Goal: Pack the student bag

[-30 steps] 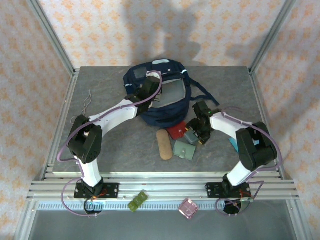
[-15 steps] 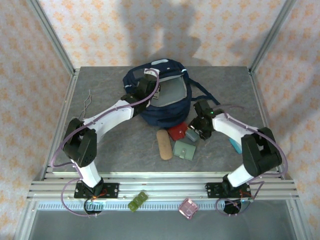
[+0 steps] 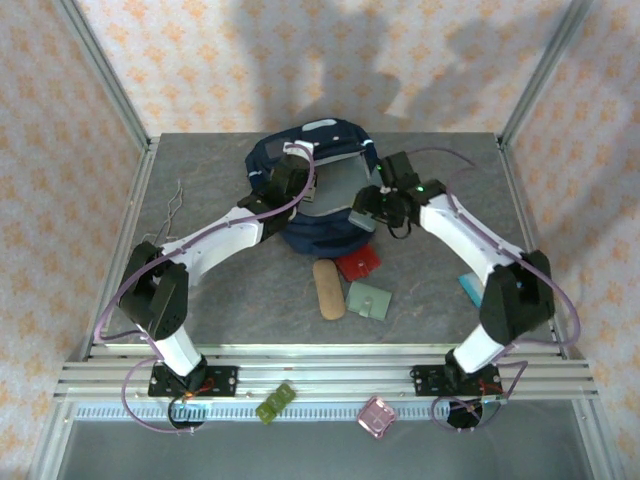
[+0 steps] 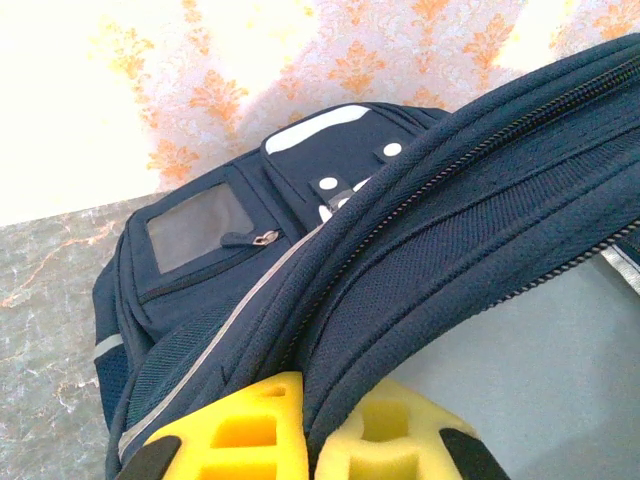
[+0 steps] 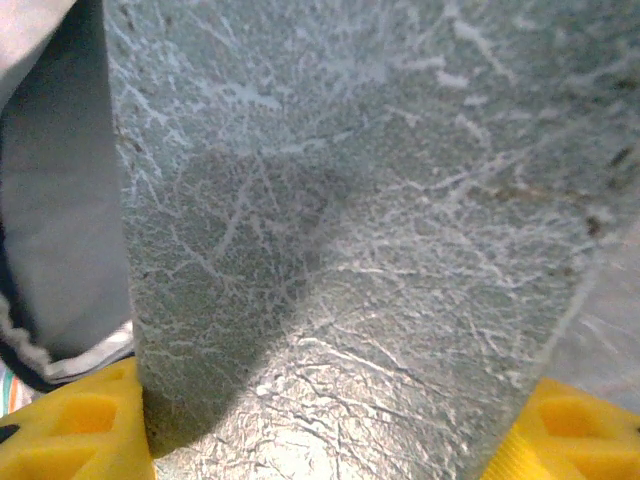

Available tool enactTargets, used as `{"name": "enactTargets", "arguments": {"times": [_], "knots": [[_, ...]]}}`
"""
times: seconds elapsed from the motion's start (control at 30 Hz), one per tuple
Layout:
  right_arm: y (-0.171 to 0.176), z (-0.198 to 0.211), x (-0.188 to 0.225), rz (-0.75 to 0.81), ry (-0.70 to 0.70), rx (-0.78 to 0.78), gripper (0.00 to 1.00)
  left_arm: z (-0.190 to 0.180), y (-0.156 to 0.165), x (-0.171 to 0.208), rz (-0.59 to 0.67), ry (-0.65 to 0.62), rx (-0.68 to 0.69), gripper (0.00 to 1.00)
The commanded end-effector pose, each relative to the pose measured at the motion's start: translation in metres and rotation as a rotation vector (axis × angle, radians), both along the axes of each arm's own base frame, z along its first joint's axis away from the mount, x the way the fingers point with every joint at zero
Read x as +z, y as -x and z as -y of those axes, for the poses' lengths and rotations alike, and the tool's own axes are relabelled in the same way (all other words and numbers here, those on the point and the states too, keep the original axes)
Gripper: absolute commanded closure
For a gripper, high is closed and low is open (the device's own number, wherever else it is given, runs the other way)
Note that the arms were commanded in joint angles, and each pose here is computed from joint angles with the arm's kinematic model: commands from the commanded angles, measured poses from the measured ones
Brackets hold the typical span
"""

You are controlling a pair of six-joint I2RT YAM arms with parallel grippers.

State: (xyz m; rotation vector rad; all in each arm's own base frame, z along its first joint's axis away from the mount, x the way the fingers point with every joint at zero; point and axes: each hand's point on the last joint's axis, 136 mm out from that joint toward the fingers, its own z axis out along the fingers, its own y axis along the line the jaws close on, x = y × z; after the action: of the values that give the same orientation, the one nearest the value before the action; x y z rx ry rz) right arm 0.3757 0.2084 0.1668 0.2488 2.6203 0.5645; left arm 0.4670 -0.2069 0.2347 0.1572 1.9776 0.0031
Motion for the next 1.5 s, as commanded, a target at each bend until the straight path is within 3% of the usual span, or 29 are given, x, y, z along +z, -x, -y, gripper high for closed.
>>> {"name": "enactTargets", "arguments": {"times": [0.0, 0.27, 0.37, 0.57, 0.77, 1.0, 1.23, 1.33, 1.47], "knots": [[0.008, -0.047, -0.007, -0.012, 0.021, 0.249, 0.48, 0.001, -0.001, 0.094, 0.239, 0.197, 0.016, 1.0], [-0.002, -0.097, -0.024, -0.062, 0.021, 0.433, 0.45, -0.002, 0.0, 0.11, 0.257, 0.249, 0.005, 1.0], [-0.021, -0.102, -0.022, -0.039, 0.051, 0.425, 0.4, -0.002, 0.001, 0.111, 0.255, 0.254, -0.008, 1.0], [-0.044, -0.101, -0.011, 0.009, 0.089, 0.362, 0.12, -0.001, 0.003, 0.107, 0.24, 0.257, -0.014, 1.0], [-0.034, -0.084, -0.002, 0.04, 0.075, 0.315, 0.11, -0.003, 0.006, 0.1, 0.229, 0.259, -0.009, 1.0], [-0.003, -0.07, -0.004, 0.063, -0.027, 0.25, 0.31, -0.002, 0.008, 0.095, 0.214, 0.266, -0.015, 1.0], [0.018, -0.066, -0.035, 0.038, -0.116, 0.203, 0.76, 0.0, 0.01, 0.091, 0.201, 0.276, -0.031, 1.0], [0.006, -0.072, -0.037, 0.079, -0.164, 0.166, 0.84, 0.003, 0.011, 0.091, 0.196, 0.285, -0.041, 1.0], [-0.025, -0.078, -0.024, 0.177, -0.213, 0.098, 0.84, 0.005, 0.014, 0.088, 0.189, 0.308, -0.054, 1.0]]}}
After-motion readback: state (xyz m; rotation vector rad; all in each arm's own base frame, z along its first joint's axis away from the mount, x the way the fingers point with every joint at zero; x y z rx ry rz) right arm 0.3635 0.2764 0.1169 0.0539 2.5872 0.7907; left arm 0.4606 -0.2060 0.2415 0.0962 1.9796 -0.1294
